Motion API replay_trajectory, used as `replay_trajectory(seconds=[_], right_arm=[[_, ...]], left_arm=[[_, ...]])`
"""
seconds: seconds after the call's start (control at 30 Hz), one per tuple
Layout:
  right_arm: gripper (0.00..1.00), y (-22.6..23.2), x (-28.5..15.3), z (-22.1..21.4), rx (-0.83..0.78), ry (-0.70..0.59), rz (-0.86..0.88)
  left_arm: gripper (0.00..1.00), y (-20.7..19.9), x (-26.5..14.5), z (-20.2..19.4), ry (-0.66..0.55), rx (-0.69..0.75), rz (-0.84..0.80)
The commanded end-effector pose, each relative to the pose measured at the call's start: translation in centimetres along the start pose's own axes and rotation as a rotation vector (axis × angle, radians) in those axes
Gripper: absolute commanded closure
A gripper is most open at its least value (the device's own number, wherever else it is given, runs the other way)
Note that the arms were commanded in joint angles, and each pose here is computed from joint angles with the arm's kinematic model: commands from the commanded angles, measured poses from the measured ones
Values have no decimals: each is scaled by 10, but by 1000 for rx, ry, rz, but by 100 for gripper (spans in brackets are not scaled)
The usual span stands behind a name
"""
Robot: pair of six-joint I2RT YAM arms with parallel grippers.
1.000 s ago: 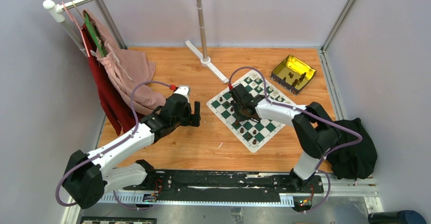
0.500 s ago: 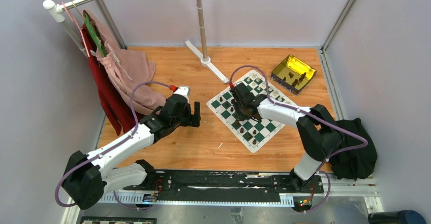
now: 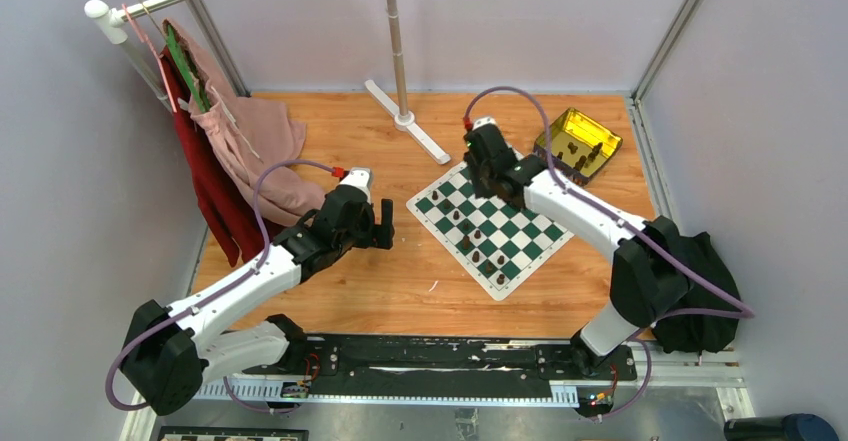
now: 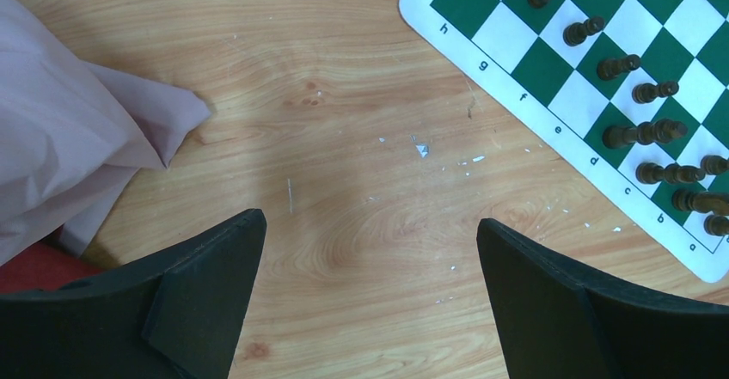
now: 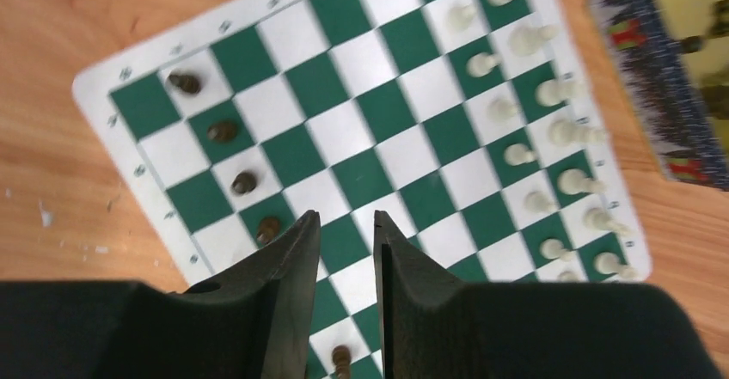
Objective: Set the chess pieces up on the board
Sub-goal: Pick up the chess piece from the storage box.
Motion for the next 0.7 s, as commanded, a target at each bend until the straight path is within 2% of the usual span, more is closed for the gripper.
replay_trajectory(seconds=[0.0, 0.17, 0.33, 0.53, 0.67], right_arm=[[66, -57, 1, 42, 99, -57, -146], [67, -117, 18, 83, 204, -101, -239], [68, -172, 48, 114, 212, -109, -345], [69, -221, 86, 128, 243, -88, -416], [70, -247, 114, 118, 273, -42, -442]], left_arm=[[0, -5, 0, 17, -64, -22, -7], [0, -10, 6, 31, -58, -7, -12], [0, -14, 15, 39, -53, -2, -8], [0, -17, 28, 38, -28, -7, 6], [0, -18, 33, 42, -20, -4, 14]])
Point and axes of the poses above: each gripper's point midway between its finger pads, its own x axis out along the fingers, its own y axis along the line the jaws close on, z = x × y, the point moved 7 cm from there along -x, back along the fingers, and after that the axes turned 8 degrees about x, right-handed, at the moved point
